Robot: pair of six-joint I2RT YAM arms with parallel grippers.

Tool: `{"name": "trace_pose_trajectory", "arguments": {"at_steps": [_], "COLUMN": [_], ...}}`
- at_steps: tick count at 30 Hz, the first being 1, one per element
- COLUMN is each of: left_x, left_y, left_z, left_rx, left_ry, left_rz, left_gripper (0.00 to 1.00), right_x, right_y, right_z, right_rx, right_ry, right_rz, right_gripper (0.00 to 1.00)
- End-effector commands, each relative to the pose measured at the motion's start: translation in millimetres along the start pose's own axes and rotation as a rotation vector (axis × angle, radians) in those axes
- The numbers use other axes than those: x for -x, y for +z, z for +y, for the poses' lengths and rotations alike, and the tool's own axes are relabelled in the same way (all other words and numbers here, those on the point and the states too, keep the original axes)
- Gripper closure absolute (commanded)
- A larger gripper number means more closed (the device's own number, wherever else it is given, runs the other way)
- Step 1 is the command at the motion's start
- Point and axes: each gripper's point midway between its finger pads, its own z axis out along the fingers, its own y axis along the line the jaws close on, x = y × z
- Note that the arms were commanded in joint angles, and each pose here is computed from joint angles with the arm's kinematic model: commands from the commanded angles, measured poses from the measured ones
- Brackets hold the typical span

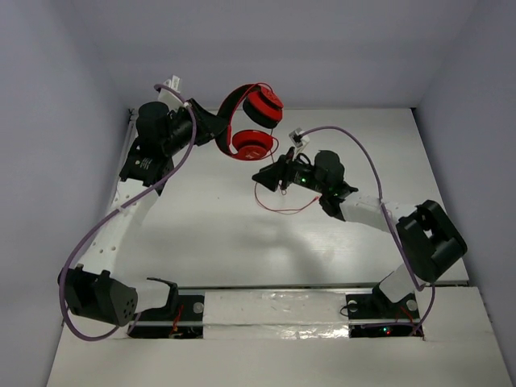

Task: Wrap the headphones

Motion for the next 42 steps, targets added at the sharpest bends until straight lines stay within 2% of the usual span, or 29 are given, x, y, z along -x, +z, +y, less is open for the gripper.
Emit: {"name": "trace_pose_trajectory", "arguments": {"at_steps": [1,4,8,10,18,27,29,31,34,38,41,42], "left_x": [36.5,47.7,70.0,84.5,106.2,126.1,126.8,129.3,125.2,133.3,137.0,138.7], "left_y": [-10.4,-13.3,-20.9,-26.6,-30.3,-31.4,-31.4,-30.4,-25.1,-20.7,-19.2,-20.5], "left_z": [-48.6,-58.3,-74.6,-91.4,-99.3,-85.2,-78.9,-78.7,-70.9,-47.4,-25.7,-21.0], "left_rx": [-0.156,-0.171,-0.191,-0.22,-0.202,-0.138,-0.119,-0.131,-0.128,-0.032,0.054,0.074], "left_ry": [-0.002,-0.016,-0.01,0.012,0.006,-0.058,-0.079,-0.086,-0.114,-0.115,-0.107,-0.104], "left_rz": [-0.1,-0.13,-0.179,-0.201,-0.226,-0.319,-0.341,-0.362,-0.366,-0.434,-0.485,-0.503], "left_gripper": [1.0,1.0,1.0,1.0,1.0,1.0,1.0,1.0,1.0,1.0,1.0,1.0], "right_x": [10.1,-6.9,-22.0,-27.3,-41.4,-65.5,-66.5,-70.9,-75.4,-80.5,-93.6,-98.6], "right_y": [4.3,3.8,2.5,1.5,-3.1,-5.5,-7.5,-8.8,-8.8,-7.3,-14.5,-17.5], "right_z": [13.6,5.4,-3.5,-6.0,-14.0,-21.0,-20.7,-23.1,-23.3,-10.8,-16.3,-5.7], "right_rx": [0.106,0.101,0.083,0.08,0.065,0.061,0.057,0.043,0.041,0.008,-0.11,-0.135], "right_ry": [-0.034,-0.008,0.01,0.015,0.032,0.086,0.086,0.098,0.112,0.094,0.088,0.085], "right_rz": [-0.048,-0.028,-0.007,-0.002,-0.008,0.049,0.052,0.067,0.095,0.149,0.226,0.275], "right_gripper": [0.4,0.31,0.26,0.25,0.28,0.47,0.56,0.73,0.9,0.96,1.0,1.0]}}
